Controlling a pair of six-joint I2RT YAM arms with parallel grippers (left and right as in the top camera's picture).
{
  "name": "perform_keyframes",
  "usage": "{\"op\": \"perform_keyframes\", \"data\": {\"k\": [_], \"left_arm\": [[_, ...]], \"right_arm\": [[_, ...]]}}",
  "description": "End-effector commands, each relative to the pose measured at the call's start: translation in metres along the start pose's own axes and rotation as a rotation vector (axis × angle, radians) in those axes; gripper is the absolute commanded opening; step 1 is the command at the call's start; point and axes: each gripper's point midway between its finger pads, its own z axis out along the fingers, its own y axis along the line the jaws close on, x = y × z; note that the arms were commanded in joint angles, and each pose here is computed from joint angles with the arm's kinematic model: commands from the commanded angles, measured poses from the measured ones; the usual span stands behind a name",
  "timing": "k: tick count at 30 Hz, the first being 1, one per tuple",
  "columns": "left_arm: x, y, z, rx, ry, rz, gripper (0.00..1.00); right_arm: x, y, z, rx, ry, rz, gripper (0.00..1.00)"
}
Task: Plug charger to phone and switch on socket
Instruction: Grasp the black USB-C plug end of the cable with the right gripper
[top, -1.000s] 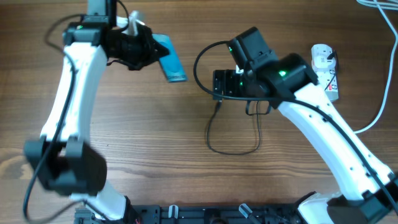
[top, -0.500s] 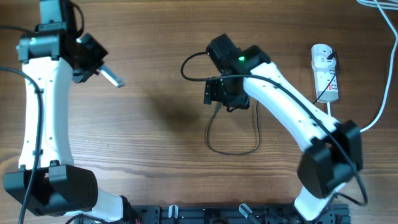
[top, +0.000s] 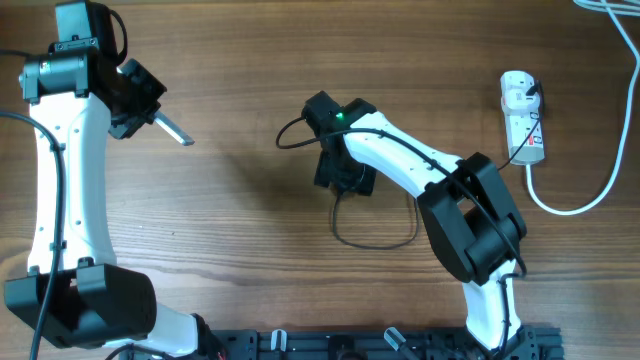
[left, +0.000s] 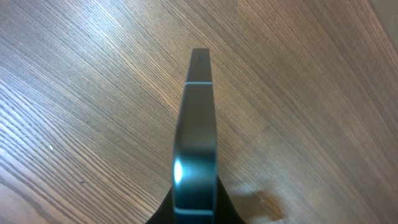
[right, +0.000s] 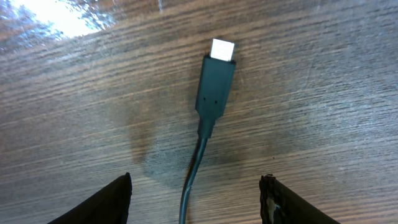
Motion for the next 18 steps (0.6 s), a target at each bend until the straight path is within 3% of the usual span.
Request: {"op": "perform_keyframes", "data": {"k": [1, 6, 18], "left_arm": [[-0.005, 0.001, -0.005, 0.001, -0.025, -0.022, 0.04], [-0.005, 0.002, -0.005, 0.001, -0.025, -0.022, 0.04], [-0.005, 0.001, -0.005, 0.001, -0.025, -0.022, 0.04]], "right_arm": [[-0.009, -0.01, 0.008, 0.052, -0.037, 0.029, 0.66], [-0.022, -0.019, 0.008, 0.059, -0.058, 0.046, 0.54], [-0.019, -0.013, 0.02, 0.016, -0.045, 0.035, 0.51]]}}
